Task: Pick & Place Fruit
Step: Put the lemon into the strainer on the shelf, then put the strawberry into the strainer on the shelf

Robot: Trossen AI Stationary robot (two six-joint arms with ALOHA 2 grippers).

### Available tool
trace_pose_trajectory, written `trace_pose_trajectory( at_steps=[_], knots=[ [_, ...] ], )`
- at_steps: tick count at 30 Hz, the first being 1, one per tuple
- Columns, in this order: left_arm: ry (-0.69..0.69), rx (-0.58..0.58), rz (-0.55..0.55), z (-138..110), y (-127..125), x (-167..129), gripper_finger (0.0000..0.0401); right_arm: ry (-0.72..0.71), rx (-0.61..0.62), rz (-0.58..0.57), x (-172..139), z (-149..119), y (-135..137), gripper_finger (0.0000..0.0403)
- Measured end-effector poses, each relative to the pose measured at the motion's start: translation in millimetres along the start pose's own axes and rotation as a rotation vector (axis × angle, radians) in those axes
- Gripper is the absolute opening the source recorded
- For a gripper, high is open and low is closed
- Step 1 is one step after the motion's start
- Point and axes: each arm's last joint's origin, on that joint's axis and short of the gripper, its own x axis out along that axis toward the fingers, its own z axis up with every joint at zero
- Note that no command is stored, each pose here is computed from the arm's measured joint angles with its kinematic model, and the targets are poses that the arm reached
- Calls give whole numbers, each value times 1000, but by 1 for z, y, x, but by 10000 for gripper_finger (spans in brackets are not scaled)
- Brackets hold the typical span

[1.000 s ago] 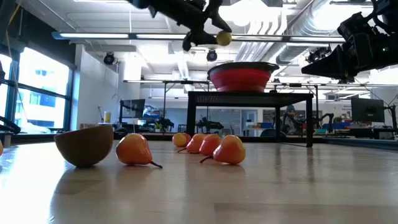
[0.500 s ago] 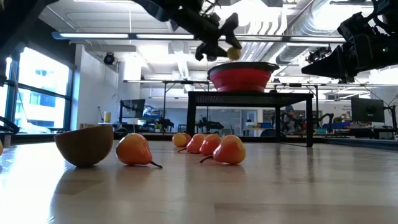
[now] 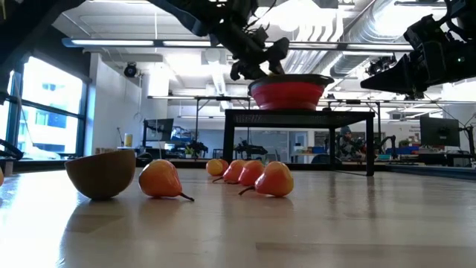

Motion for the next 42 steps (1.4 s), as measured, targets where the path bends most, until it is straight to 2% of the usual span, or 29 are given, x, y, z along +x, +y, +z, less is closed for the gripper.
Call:
trace_pose_trajectory(
  at_steps=[5,14,23,27,36,39,42],
  knots=[
    [-3,87,-2,0,0,0,216,1,0,0,0,0,0,26],
    [14,99,-7,-1,0,0,220,1,0,0,0,0,0,26],
    [20,100,-20,-2,0,0,290,1,0,0,0,0,0,26],
    [21,99,-40,-2,-1,0,305,1,0,0,0,0,0,26],
    [-25,62,-65,15,-1,-13,308,1,0,1,0,0,0,26],
    [4,69,-78,20,1,-22,305,0,5,2,0,0,0,26],
    [51,86,-78,25,2,-34,284,5,7,6,0,0,0,26]
  ],
)
